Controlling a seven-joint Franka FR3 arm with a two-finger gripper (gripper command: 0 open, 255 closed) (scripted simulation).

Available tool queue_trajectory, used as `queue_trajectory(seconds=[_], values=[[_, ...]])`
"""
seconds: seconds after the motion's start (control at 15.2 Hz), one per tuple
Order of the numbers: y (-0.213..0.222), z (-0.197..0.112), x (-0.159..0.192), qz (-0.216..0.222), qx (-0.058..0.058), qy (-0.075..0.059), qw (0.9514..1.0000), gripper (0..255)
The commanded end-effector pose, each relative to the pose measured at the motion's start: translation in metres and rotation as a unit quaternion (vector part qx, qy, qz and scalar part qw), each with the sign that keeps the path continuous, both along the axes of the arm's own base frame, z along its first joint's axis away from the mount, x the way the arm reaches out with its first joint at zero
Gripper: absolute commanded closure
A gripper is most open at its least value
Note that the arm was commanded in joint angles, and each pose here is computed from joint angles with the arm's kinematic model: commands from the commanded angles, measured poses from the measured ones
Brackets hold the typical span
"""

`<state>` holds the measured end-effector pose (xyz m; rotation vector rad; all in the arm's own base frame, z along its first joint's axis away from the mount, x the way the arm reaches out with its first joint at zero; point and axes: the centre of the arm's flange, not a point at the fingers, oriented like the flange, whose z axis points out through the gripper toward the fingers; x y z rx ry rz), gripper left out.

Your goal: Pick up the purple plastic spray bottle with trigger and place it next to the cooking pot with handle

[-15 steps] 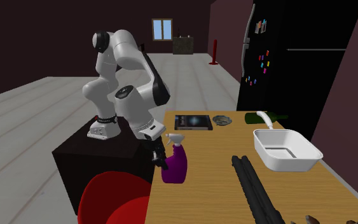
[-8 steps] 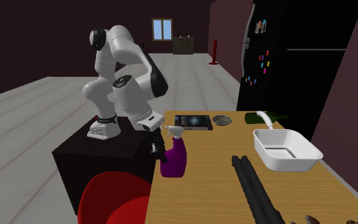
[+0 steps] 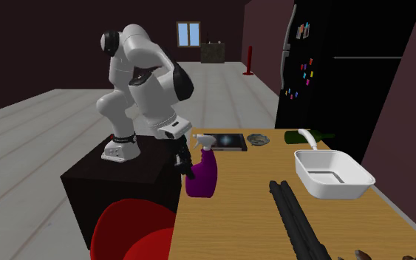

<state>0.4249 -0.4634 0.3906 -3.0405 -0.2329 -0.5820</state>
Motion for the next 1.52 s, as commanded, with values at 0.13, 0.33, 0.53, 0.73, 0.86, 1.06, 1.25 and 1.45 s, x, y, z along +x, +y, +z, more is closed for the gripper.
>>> queue_trajectory(seconds=[0.13,0.33,0.53,0.73,0.86,1.06,1.25,1.45], values=[[0.001,0.022,0.000,0.000,0.000,0.000,1.0000,255],[0.001,0.038,0.000,0.000,0.000,0.000,1.0000,255],[0.001,0.054,0.000,0.000,0.000,0.000,1.0000,255],[0.001,0.070,0.000,0.000,0.000,0.000,1.0000,255],[0.001,0.080,0.000,0.000,0.000,0.000,1.0000,255],[0.001,0.096,0.000,0.000,0.000,0.000,1.0000,255],[0.001,0.112,0.000,0.000,0.000,0.000,1.0000,255],[0.001,0.128,0.000,0.000,0.000,0.000,1.0000,255]])
